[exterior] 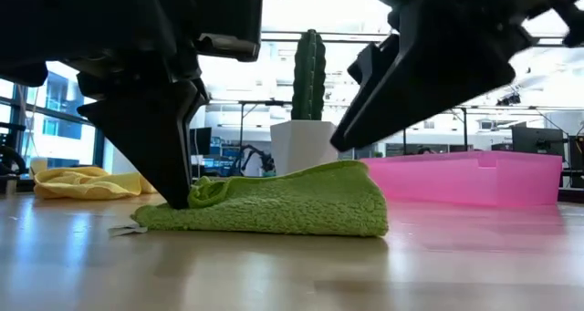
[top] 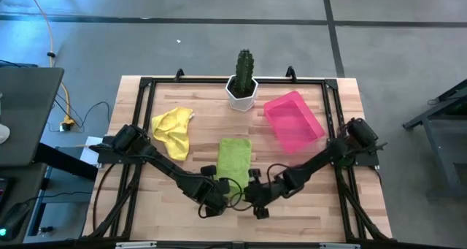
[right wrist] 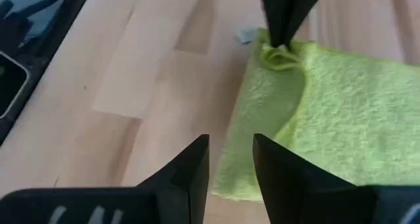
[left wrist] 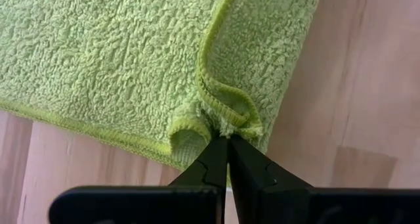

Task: Roll microfiber towels into tight, uniform cylinder then place into a basket
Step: Roll the green towel

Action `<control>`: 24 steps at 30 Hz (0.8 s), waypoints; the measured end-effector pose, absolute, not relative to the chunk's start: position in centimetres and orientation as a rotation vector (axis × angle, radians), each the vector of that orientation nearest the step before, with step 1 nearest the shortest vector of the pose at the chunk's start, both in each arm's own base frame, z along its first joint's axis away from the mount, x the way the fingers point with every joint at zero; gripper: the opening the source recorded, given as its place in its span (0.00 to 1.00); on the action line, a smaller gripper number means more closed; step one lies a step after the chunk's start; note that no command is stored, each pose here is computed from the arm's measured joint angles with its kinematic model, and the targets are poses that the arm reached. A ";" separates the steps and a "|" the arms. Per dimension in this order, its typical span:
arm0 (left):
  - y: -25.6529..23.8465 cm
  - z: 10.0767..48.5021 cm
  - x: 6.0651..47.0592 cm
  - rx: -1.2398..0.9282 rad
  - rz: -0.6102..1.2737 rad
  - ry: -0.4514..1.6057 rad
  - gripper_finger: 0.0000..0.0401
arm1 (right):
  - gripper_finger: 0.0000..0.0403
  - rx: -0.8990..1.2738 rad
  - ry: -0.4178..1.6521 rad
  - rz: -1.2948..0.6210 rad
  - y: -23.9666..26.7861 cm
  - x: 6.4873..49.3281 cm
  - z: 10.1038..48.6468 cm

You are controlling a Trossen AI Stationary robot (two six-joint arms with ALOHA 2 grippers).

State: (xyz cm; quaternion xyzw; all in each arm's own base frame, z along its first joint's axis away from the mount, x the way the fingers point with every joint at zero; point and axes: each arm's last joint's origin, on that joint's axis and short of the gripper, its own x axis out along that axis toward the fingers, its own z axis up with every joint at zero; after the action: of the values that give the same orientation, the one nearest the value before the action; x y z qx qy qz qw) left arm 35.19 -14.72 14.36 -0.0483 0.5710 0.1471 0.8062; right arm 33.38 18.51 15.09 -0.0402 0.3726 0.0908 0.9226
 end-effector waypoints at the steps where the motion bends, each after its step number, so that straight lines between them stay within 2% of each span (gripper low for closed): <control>1: -14.7 14.4 35.2 -0.103 0.315 1.222 0.00 | 0.27 -0.082 0.765 0.188 18.6 33.4 14.9; 11: -14.7 14.4 35.2 -0.116 0.316 1.225 0.00 | 0.28 -0.137 0.799 0.167 18.6 33.9 12.4; 20: -14.8 14.3 35.1 -0.143 0.289 1.247 0.00 | 0.50 -0.135 0.803 0.151 18.4 34.0 12.1; 24: -14.9 14.3 35.1 -0.155 0.287 1.252 0.00 | 0.53 -0.115 0.829 0.177 18.5 34.1 11.3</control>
State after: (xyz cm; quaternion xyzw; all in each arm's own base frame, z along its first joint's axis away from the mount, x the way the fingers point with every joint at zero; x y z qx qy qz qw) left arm 35.13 -14.87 14.32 -0.0722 0.5831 0.1337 0.7981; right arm 34.05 18.52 11.34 -0.0557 0.4019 0.0856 0.9100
